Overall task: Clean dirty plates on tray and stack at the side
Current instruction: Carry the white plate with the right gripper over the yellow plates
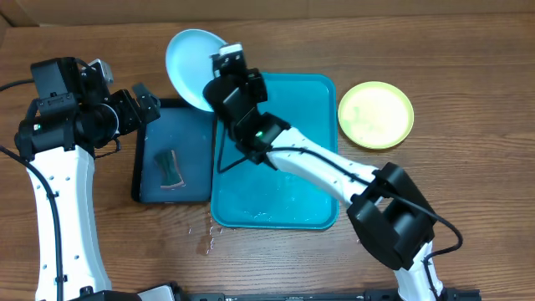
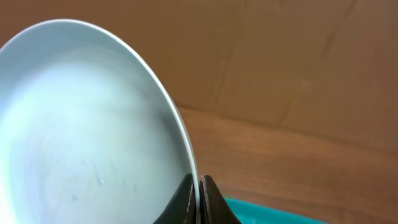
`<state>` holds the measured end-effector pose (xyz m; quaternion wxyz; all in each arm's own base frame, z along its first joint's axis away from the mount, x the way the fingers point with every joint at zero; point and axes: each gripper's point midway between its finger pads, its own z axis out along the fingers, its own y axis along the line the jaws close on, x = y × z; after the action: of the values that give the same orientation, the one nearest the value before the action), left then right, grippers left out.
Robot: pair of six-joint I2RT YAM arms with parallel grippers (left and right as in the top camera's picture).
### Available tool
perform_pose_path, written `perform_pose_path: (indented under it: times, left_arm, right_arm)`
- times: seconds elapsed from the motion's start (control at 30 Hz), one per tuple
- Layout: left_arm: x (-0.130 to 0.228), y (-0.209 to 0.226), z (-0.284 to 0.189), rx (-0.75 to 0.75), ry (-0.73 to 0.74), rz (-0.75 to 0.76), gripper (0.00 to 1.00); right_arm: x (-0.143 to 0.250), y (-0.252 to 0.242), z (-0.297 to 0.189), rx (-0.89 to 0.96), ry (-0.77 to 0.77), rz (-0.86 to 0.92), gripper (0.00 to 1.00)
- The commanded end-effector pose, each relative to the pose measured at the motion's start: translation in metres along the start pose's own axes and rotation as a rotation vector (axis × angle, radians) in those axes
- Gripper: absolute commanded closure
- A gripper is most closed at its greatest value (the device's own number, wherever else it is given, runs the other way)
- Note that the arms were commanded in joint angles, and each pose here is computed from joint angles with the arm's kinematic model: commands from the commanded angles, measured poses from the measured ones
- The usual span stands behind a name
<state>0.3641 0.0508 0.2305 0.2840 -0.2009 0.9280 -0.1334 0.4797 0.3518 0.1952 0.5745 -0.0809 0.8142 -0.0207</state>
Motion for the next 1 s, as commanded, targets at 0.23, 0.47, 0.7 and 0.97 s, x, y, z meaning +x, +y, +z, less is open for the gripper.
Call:
perform_pose_path:
  times: [0.23, 0.47, 0.7, 0.97]
  left_arm:
    - [-0.004, -0.005, -0.007, 0.019, -0.021, -0.005, 0.0]
    - [-0.004, -0.005, -0.007, 0.02, -0.02, -0.004, 0.0]
    - [-0.004, -0.005, -0.007, 0.02, -0.02, -0.004, 0.0]
    - [-0.004, -0.005, -0.007, 0.019, -0.021, -0.005, 0.0]
  right_arm:
    - [-0.029, -0.105, 0.0, -0.12, 0.216, 0.473, 0.96]
    - [0.017, -0.208, 0.009, -0.108, 0.471, 0.622, 0.96]
    - [0.091, -0.341, -0.015, 0.153, 0.698, 0.787, 0.96]
    - [0.155, -0.399, -0.045, 0.291, 0.84, 0.867, 0.96]
